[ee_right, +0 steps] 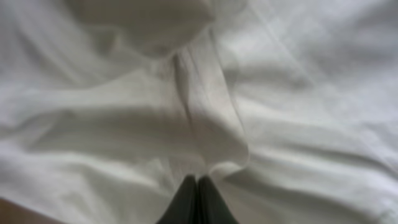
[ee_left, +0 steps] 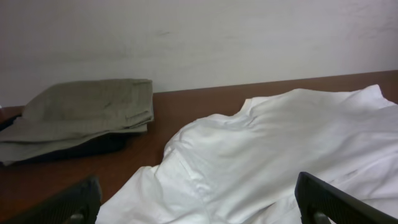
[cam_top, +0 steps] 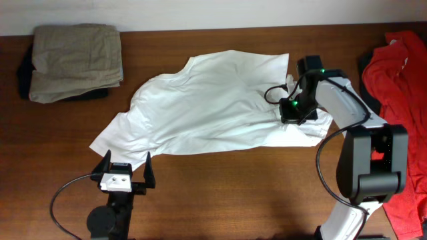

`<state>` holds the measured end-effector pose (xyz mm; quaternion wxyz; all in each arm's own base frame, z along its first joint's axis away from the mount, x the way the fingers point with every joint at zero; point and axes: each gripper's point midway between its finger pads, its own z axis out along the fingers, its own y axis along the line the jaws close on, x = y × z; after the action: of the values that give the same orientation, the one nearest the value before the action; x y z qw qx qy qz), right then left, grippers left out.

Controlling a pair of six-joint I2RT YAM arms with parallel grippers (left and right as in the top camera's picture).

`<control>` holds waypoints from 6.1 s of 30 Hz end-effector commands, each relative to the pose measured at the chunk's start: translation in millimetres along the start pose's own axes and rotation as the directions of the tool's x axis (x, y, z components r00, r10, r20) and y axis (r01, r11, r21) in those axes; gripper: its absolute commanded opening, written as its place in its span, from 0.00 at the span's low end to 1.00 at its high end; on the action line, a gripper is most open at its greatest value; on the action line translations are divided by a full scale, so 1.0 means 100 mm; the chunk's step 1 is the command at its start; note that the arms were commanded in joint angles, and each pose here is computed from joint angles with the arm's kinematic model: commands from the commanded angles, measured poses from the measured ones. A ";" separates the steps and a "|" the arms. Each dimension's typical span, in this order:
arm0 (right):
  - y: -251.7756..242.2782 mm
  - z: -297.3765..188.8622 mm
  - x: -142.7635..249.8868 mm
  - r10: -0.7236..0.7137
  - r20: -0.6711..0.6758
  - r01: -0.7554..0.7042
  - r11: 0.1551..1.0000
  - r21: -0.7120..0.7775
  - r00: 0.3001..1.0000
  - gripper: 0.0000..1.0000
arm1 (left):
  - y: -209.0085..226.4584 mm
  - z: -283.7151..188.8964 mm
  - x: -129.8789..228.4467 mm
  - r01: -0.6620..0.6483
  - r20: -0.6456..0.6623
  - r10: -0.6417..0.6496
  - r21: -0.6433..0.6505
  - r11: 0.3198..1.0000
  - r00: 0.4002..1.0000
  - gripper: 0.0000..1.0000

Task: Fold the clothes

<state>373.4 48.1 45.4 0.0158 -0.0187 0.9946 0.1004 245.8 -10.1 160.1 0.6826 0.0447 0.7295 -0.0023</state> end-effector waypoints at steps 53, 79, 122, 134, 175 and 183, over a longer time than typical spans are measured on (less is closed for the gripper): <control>0.70 0.08 1.89 0.066 -0.210 -0.071 0.997 -0.016 0.975 0.04 | 0.85 0.47 -0.15 0.286 -0.589 -0.586 -0.526 0.801 0.556 0.99; 0.71 0.09 1.85 0.063 -0.196 -0.068 0.997 -0.023 0.979 0.04 | 1.28 0.70 1.62 0.154 -0.671 -0.718 -0.702 0.696 0.183 0.51; 0.76 -4.50 0.89 0.019 0.846 -0.117 0.992 0.051 0.533 0.04 | 0.79 -0.45 -3.38 0.455 -0.068 -0.489 -0.270 0.848 0.870 0.01; 0.57 -4.48 -0.76 0.047 0.913 -0.108 0.994 -0.004 0.405 0.04 | 1.29 1.85 -2.99 0.506 -0.269 -0.515 -0.109 0.856 0.814 0.00; 0.63 -4.08 0.84 0.075 0.803 -0.045 0.997 -0.060 0.591 0.04 | 0.33 -0.40 -3.23 0.355 -0.264 -0.371 -0.108 0.929 0.891 0.00; 0.56 -3.50 -0.75 0.075 0.781 -0.002 0.996 -0.095 0.619 0.04 | 0.88 1.88 -2.35 0.352 -0.414 -0.397 -0.183 0.918 0.819 0.00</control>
<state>406.4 28.3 411.4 0.4409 0.0622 0.8869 0.1229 386.2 33.7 428.0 0.4992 -0.1238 0.8520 -0.0976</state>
